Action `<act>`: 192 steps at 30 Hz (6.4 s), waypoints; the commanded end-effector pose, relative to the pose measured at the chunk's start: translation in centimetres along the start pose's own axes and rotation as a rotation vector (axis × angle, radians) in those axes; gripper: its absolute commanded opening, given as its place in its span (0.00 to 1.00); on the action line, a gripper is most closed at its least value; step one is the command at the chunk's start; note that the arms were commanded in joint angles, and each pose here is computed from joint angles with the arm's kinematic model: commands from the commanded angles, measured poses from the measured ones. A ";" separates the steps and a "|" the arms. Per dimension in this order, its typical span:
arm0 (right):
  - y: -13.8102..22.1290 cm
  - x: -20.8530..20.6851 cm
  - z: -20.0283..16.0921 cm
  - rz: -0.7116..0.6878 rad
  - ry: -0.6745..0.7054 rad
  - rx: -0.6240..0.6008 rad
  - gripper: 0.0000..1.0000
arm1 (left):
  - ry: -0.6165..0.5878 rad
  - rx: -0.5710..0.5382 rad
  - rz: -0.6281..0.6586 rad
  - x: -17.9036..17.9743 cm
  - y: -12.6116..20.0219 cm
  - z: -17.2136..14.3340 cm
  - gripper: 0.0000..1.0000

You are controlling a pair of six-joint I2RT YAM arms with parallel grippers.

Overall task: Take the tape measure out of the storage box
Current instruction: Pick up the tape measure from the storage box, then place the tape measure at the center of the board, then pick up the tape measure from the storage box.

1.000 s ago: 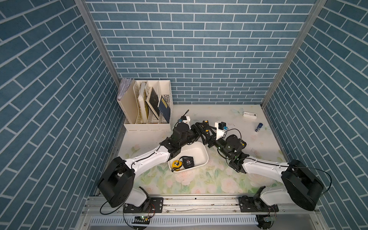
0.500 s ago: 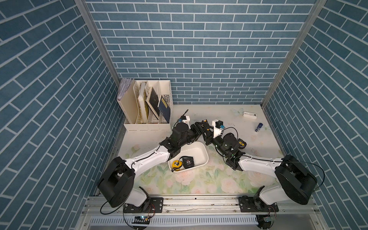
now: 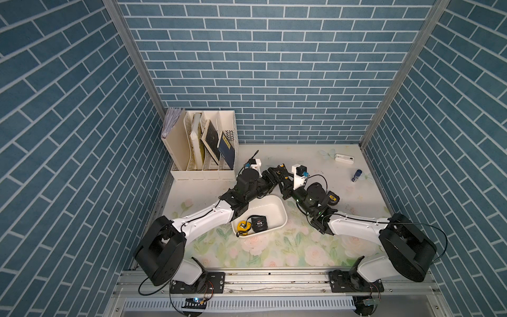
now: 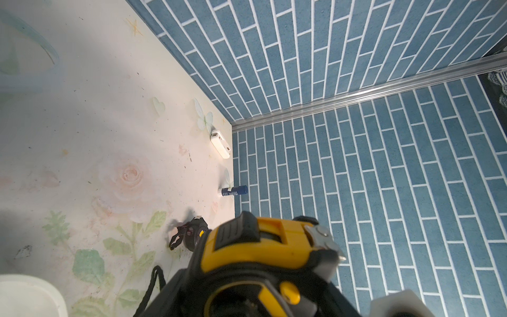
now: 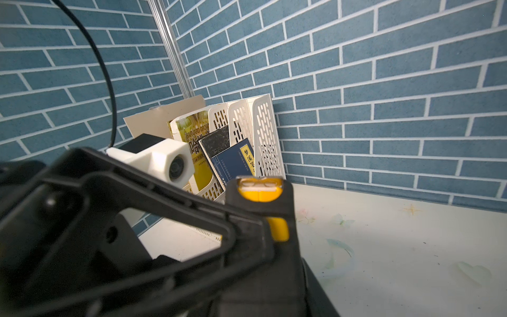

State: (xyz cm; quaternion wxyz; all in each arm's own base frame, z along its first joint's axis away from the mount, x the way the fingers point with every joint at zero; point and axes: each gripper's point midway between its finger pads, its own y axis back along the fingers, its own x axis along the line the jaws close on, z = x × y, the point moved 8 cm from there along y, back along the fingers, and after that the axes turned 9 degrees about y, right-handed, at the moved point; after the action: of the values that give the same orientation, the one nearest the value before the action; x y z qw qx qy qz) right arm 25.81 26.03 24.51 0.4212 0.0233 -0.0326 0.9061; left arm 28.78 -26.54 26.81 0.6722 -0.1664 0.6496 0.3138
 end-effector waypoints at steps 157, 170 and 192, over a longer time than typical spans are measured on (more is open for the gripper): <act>19.4 -19.4 -5.6 -0.895 -0.566 0.595 1.00 | -0.481 0.342 1.074 13.1 6.2 -5.4 1.00; 19.5 -19.3 -5.3 -0.894 -0.538 0.583 1.00 | -0.487 0.398 1.098 14.7 4.6 -6.1 1.00; 19.5 -19.3 -5.6 -0.884 -0.553 0.580 1.00 | -0.514 0.380 1.100 16.2 3.2 -5.8 0.58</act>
State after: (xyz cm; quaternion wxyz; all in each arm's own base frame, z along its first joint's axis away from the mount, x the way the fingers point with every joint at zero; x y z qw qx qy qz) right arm 23.34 -0.74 16.81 0.7124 0.3909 0.1196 0.5704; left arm 21.36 -24.60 11.40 0.5675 0.3872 0.5126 0.5150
